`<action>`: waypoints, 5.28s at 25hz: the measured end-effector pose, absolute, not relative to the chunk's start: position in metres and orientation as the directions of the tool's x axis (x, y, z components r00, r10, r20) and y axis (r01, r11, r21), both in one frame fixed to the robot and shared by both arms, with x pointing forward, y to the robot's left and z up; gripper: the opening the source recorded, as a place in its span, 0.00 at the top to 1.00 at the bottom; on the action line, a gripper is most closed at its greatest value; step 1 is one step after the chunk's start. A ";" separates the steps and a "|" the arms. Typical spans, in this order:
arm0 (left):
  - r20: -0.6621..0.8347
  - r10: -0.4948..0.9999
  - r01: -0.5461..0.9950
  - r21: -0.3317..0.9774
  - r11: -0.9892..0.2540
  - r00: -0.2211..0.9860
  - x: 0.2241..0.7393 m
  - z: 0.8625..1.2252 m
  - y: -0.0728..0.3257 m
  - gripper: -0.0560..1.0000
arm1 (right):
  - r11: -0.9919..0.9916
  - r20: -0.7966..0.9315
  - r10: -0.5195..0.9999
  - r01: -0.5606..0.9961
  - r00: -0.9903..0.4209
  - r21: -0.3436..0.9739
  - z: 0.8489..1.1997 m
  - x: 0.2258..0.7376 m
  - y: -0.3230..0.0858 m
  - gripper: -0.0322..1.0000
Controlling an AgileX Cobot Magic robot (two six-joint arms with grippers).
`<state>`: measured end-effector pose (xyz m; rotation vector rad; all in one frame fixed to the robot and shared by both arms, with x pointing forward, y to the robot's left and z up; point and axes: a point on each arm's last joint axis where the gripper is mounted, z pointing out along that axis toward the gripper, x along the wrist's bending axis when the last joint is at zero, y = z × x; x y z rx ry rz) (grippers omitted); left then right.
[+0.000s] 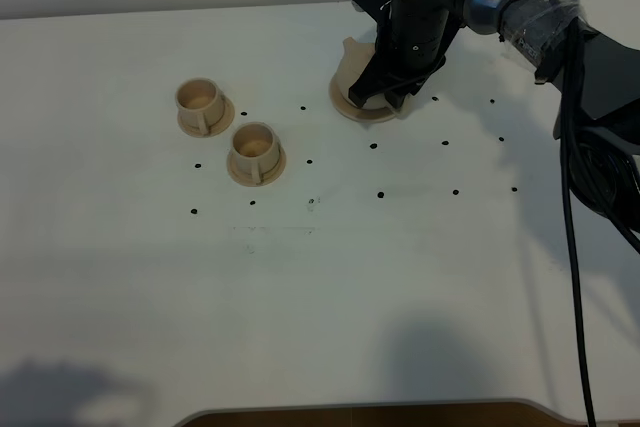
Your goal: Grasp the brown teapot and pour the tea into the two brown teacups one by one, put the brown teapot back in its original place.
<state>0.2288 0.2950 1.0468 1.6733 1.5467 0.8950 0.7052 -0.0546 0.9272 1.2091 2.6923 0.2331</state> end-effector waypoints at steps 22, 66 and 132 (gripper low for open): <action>0.038 0.998 0.530 0.846 -0.063 0.057 0.229 1.047 0.295 0.63 | 0.718 -0.154 0.695 0.667 -0.702 0.202 0.932 0.708 -0.057 0.64; 0.038 0.998 0.530 0.846 -0.063 0.057 0.229 1.047 0.295 0.63 | 0.768 -0.140 0.638 0.612 -0.758 0.189 0.930 0.708 -0.055 0.88; 0.038 0.998 0.530 0.846 -0.063 0.057 0.229 1.047 0.295 0.63 | 0.964 -0.558 0.233 0.114 -0.796 0.241 0.959 0.653 0.077 0.88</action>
